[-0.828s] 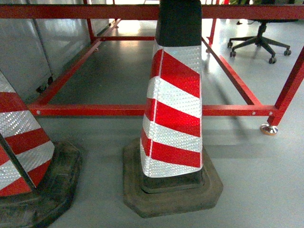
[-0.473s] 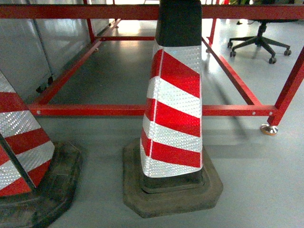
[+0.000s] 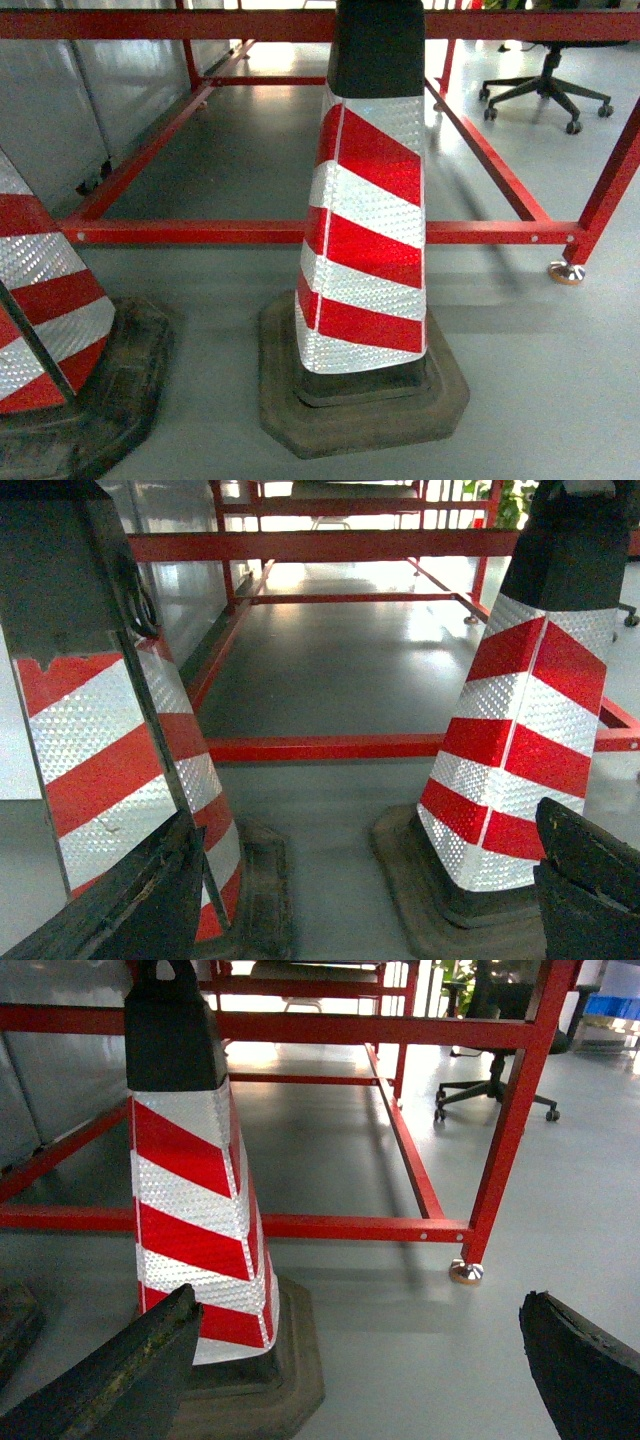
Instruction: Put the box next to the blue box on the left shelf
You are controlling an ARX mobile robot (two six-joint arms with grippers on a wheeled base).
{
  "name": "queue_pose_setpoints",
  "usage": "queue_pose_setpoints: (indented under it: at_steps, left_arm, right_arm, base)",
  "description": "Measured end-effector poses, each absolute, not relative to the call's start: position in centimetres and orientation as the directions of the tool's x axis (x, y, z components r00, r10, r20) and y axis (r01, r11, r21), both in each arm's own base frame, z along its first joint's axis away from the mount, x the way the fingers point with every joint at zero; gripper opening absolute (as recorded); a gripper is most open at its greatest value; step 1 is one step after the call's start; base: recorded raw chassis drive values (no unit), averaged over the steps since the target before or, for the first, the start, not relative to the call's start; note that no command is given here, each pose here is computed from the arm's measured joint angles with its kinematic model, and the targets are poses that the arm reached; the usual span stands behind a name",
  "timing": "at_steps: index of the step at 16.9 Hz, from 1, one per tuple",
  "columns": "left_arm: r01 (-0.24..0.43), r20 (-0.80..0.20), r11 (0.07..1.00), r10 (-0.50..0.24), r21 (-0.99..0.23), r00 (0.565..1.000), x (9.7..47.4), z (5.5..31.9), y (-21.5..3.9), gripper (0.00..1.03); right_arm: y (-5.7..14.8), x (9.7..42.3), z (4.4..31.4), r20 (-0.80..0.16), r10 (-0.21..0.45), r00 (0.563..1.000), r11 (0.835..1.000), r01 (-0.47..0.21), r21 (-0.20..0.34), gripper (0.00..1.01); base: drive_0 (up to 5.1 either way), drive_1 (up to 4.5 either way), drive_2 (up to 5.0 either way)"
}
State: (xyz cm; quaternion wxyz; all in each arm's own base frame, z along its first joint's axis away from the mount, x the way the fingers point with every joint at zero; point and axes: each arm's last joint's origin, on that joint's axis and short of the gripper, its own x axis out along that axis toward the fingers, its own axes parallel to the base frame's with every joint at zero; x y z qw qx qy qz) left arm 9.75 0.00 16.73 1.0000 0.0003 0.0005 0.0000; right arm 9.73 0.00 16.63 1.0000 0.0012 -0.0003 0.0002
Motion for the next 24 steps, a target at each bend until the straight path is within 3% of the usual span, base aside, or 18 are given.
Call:
queue_pose_setpoints:
  at_steps: [24]
  left_arm:
    - [0.0,-0.001,1.0,0.0,0.0,1.0,9.75,16.73,0.0,0.98]
  right_arm:
    - [0.0,9.73,16.63,0.001,0.0,1.0,1.0,0.0,0.002,0.98]
  base:
    - [0.0,0.0,0.0]
